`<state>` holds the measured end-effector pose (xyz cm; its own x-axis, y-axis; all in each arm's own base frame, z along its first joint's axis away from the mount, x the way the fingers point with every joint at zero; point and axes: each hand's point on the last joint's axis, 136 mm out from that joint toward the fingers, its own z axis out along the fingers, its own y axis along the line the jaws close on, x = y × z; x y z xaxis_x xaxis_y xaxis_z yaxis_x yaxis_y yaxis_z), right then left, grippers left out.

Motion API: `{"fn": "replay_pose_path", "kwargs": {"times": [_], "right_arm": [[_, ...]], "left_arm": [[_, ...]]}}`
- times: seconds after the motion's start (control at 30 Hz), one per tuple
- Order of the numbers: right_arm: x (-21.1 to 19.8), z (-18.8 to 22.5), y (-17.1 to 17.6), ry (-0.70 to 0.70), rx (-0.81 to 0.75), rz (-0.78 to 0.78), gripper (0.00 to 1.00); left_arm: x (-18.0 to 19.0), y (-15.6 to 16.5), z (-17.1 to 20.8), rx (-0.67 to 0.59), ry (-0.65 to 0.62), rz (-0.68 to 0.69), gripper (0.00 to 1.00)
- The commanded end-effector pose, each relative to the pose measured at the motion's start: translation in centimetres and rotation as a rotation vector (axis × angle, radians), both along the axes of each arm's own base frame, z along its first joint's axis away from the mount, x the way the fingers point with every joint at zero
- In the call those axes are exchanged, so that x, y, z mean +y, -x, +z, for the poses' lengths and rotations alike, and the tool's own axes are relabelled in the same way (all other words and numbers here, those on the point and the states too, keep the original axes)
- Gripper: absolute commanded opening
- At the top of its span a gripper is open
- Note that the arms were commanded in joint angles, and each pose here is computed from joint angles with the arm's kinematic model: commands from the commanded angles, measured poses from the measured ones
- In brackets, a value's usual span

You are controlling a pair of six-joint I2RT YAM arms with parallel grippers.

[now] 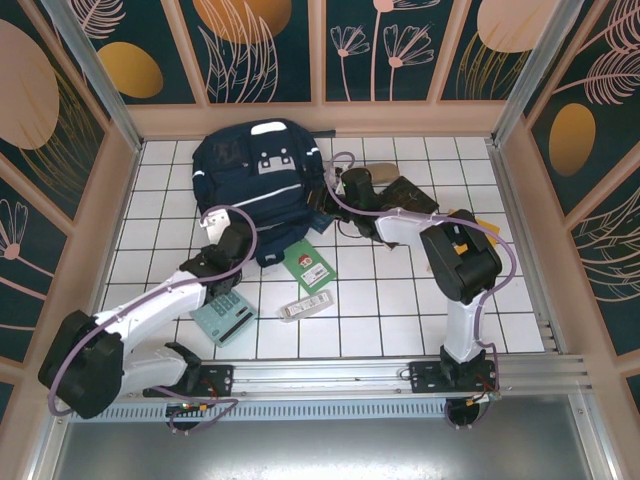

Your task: Pack books, pencil case, and school supplies into a backpack

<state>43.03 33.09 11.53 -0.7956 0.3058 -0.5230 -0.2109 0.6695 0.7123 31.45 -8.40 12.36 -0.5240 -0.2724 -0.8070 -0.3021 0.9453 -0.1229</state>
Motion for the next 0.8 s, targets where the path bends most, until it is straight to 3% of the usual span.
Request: {"fn": "replay_pose_path", "kwargs": {"times": [0.0, 0.17, 0.2, 0.27, 0.5, 0.77], "right_arm": [[-0.3, 4.1, -0.7, 0.027, -0.124, -0.026, 0.37], [2.0, 4.6, 2.3, 0.003, -0.1, 0.02, 0.42], [2.8, 4.9, 3.1, 0.004, -0.111, 0.043, 0.5], [4.4, 5.1, 4.4, 0.052, -0.143, 0.075, 0.54], [7.9, 5.2, 6.8, 0.031, -0.119, 0.203, 0.5], [7.0, 2.1, 9.8, -0.059, 0.068, 0.091, 0.52]], "left_arm": [[-1.2, -0.3, 2.5, -0.095, 0.065, -0.099, 0.0], [-3.2, -0.4, 4.3, -0.149, 0.135, -0.209, 0.0], [-3.2, -0.4, 4.3, -0.148, 0.135, -0.214, 0.0], [-3.4, -0.3, 4.2, -0.146, 0.133, -0.225, 0.0], [-4.0, -0.2, 3.7, -0.147, 0.164, -0.25, 0.0], [-4.1, 0.2, 1.8, -0.131, 0.19, -0.252, 0.0]]}}
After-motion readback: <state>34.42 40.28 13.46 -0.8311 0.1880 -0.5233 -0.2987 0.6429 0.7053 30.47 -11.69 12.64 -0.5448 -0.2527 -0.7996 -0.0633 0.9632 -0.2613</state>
